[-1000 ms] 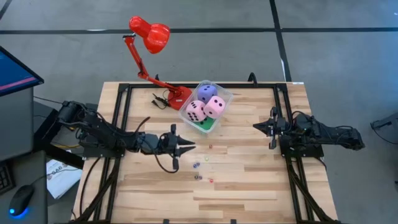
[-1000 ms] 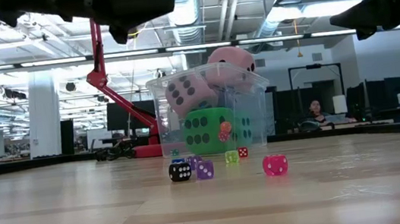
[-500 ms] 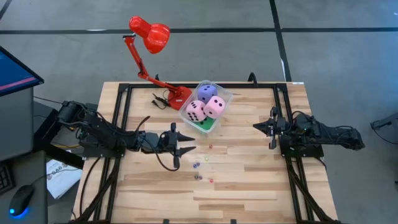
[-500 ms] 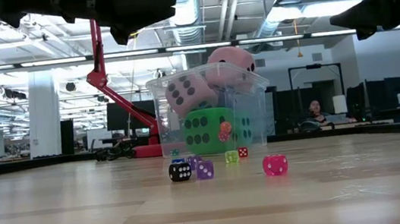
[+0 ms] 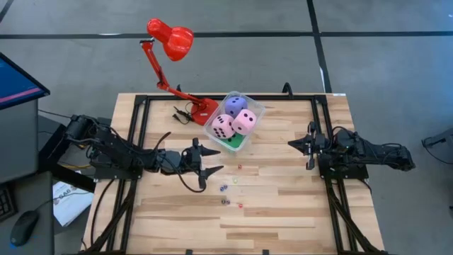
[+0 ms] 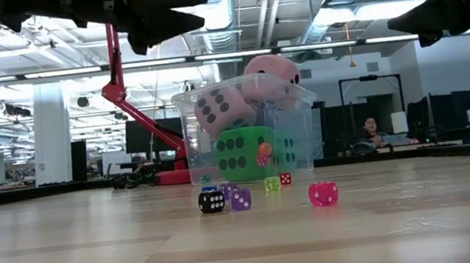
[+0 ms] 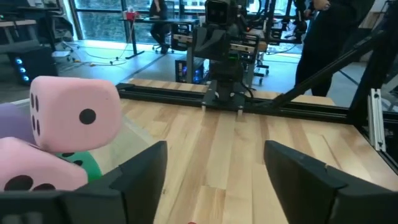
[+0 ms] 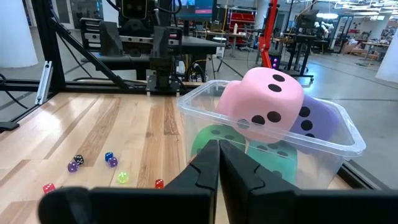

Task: Pick & Place Dice
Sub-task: Put the small blue dice into the transparent bin

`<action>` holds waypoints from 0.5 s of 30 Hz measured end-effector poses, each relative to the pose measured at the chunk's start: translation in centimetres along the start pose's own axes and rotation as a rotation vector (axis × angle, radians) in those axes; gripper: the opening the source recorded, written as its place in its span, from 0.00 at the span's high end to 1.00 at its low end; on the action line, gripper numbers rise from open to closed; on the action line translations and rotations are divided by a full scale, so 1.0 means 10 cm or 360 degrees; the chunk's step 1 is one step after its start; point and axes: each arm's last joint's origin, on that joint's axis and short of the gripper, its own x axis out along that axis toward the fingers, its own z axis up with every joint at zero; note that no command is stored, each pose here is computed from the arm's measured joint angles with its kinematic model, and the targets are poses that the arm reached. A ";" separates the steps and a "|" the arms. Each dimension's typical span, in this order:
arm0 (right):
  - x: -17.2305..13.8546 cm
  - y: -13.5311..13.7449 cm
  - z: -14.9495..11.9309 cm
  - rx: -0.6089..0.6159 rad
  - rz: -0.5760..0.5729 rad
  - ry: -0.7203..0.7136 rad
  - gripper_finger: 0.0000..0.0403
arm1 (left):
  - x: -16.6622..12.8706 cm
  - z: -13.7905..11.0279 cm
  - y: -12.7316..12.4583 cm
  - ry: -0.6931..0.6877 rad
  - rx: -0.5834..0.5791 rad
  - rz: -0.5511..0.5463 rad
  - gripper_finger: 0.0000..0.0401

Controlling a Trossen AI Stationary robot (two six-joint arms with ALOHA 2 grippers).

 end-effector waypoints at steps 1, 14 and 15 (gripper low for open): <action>0.00 0.00 0.00 0.0000 0.0000 0.0000 0.98 | 0.00 0.00 0.00 -0.0001 0.0000 0.0010 0.38; 0.00 0.00 0.00 0.0000 0.0000 0.0000 0.98 | 0.00 0.00 0.00 -0.0005 -0.0002 0.0016 0.16; 0.00 0.00 0.00 0.0000 0.0000 0.0000 0.98 | 0.00 0.00 0.00 -0.0005 -0.0002 0.0016 0.16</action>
